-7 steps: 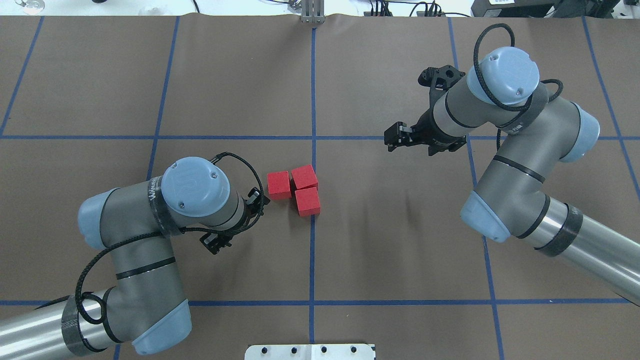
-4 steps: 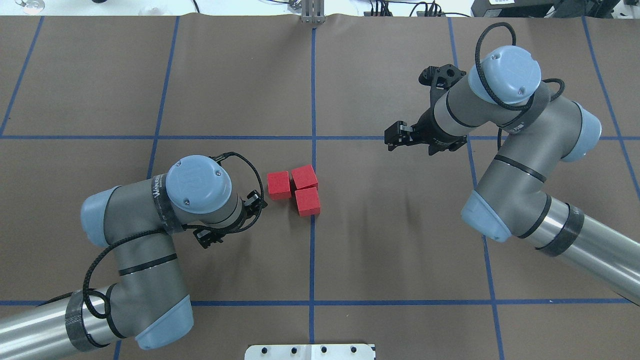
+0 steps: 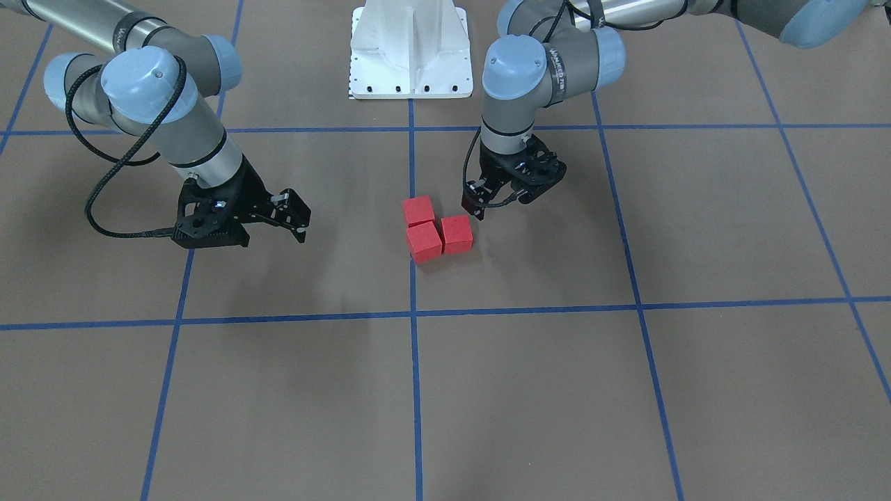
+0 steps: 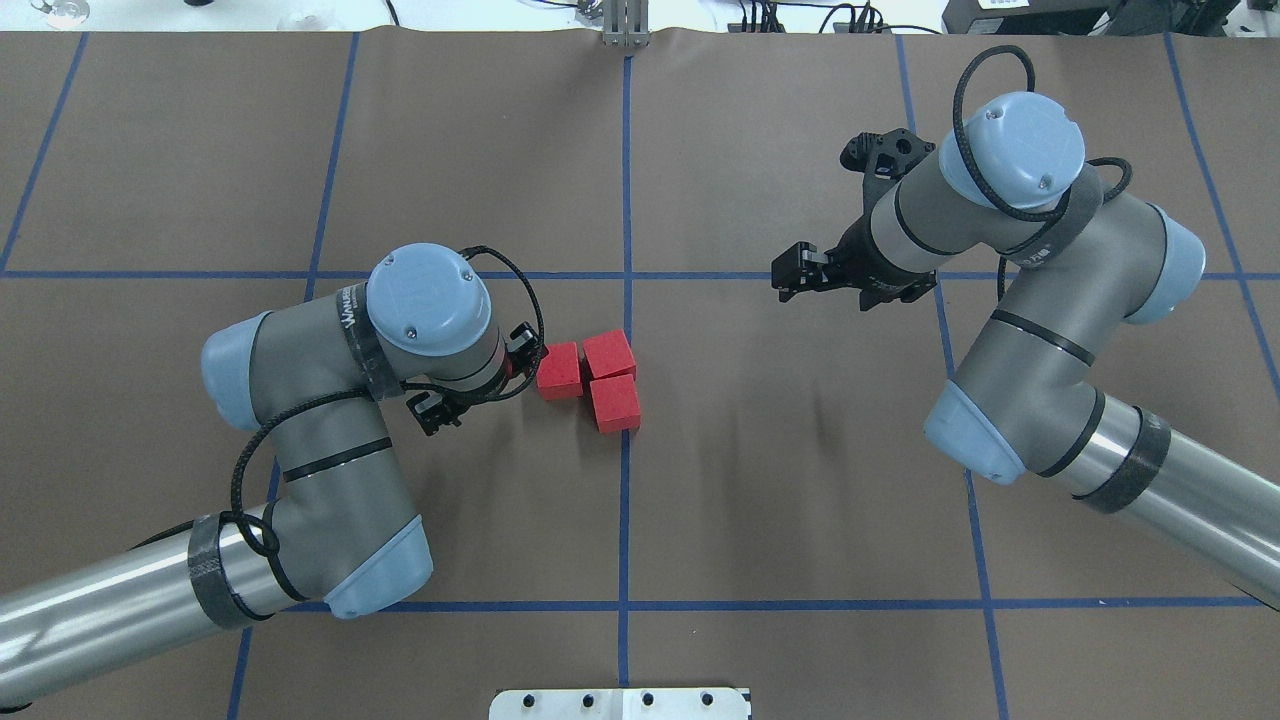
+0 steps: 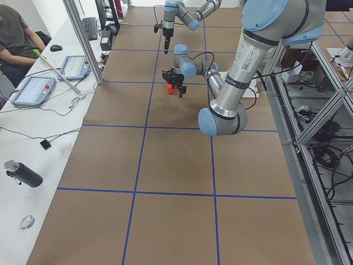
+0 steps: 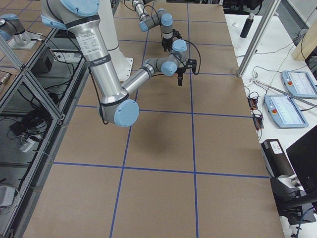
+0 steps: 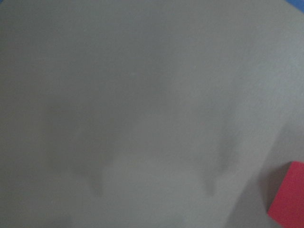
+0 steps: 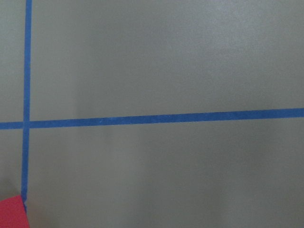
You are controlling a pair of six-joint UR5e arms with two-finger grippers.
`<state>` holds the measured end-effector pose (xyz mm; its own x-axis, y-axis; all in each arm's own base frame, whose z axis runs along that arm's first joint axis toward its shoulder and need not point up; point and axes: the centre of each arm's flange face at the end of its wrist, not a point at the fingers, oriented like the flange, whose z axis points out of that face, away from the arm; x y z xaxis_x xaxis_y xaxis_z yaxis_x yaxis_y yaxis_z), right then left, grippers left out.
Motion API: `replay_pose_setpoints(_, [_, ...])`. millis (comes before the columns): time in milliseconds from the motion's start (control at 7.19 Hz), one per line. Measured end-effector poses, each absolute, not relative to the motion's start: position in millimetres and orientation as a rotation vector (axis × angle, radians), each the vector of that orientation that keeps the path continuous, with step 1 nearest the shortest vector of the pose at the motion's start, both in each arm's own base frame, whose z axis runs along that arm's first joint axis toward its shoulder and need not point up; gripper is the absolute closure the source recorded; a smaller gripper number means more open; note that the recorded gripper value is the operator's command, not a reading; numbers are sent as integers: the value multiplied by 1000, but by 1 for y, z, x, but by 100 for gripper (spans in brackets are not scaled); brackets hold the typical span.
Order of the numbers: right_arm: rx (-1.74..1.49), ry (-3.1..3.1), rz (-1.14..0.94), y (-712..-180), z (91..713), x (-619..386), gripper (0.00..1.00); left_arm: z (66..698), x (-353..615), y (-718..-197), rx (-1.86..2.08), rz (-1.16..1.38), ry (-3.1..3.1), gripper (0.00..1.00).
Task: Form red blocks into L shape at center
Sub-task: 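Push the cube with the left gripper snug against the pair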
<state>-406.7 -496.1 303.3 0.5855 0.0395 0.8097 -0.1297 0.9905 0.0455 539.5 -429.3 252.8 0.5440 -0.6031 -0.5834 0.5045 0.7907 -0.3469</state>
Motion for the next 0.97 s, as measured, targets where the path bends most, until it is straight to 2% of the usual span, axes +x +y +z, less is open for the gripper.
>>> replay_pose_setpoints(974, [103,-938,99,-496,305,-407,1,256,555,-438,-154,-672,731,0])
